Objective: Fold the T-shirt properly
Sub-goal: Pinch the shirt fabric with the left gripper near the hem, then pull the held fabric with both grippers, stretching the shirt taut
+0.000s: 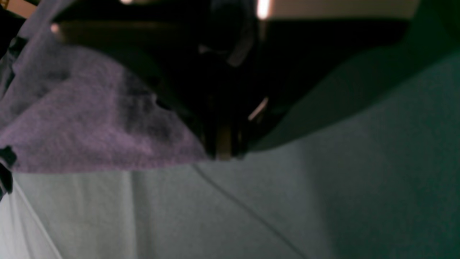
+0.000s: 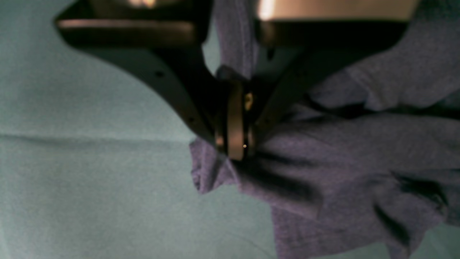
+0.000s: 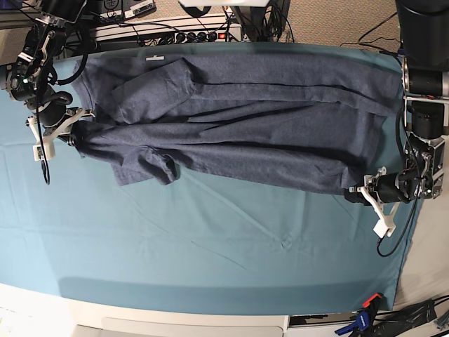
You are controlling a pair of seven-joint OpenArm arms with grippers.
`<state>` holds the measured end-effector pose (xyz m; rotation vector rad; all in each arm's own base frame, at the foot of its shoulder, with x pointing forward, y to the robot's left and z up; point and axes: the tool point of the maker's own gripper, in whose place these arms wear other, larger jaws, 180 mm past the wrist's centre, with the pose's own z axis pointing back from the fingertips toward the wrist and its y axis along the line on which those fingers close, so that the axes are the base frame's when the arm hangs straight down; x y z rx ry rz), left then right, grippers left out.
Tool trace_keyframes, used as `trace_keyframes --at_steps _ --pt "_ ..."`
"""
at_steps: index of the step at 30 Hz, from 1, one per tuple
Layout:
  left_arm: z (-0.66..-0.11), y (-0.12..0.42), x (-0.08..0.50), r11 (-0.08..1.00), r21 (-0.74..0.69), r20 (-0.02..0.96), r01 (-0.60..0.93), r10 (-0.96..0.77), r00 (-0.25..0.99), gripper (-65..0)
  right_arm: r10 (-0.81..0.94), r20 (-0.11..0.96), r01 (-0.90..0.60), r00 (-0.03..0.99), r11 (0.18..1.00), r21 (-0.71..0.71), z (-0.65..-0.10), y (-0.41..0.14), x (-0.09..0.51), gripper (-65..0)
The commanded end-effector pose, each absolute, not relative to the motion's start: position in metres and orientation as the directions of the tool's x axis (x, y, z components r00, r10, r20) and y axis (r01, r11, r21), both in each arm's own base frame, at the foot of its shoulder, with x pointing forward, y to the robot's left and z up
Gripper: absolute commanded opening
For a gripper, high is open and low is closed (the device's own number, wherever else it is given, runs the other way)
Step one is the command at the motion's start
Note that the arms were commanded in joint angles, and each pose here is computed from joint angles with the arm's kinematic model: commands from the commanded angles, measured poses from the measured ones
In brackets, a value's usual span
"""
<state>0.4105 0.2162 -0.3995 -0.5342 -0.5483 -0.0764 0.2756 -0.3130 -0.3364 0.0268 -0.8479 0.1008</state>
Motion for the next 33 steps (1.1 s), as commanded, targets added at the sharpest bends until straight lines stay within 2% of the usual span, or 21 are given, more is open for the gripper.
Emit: trace_keyframes --at_steps 1,16,27,33 --pt "-0.383 0.222 0.423 0.863 -0.453 0.553 0.222 0.076 0.83 -65.0 0.093 0.786 -0.109 0.611 0.993 -0.032 -0.319 -0.315 0.285 -65.0" --pt "-0.378 0.225 0.426 0.863 -0.454 0.562 0.222 0.084 0.823 -65.0 0.093 0.787 -0.109 0.61 0.993 -0.032 -0.319 -0.315 0.285 -65.0" --pt "-0.322 0.237 0.457 0.847 -0.453 0.644 0.278 0.095 0.759 -65.0 0.093 0.787 -0.109 0.61 0.993 -0.032 -0.319 -0.315 0.285 -65.0" --pt "-0.307 0.234 0.457 0.815 -0.496 0.641 0.3 0.11 0.759 -65.0 0.093 0.786 -0.109 0.611 0.994 -0.033 -0.319 -0.315 0.285 -65.0"
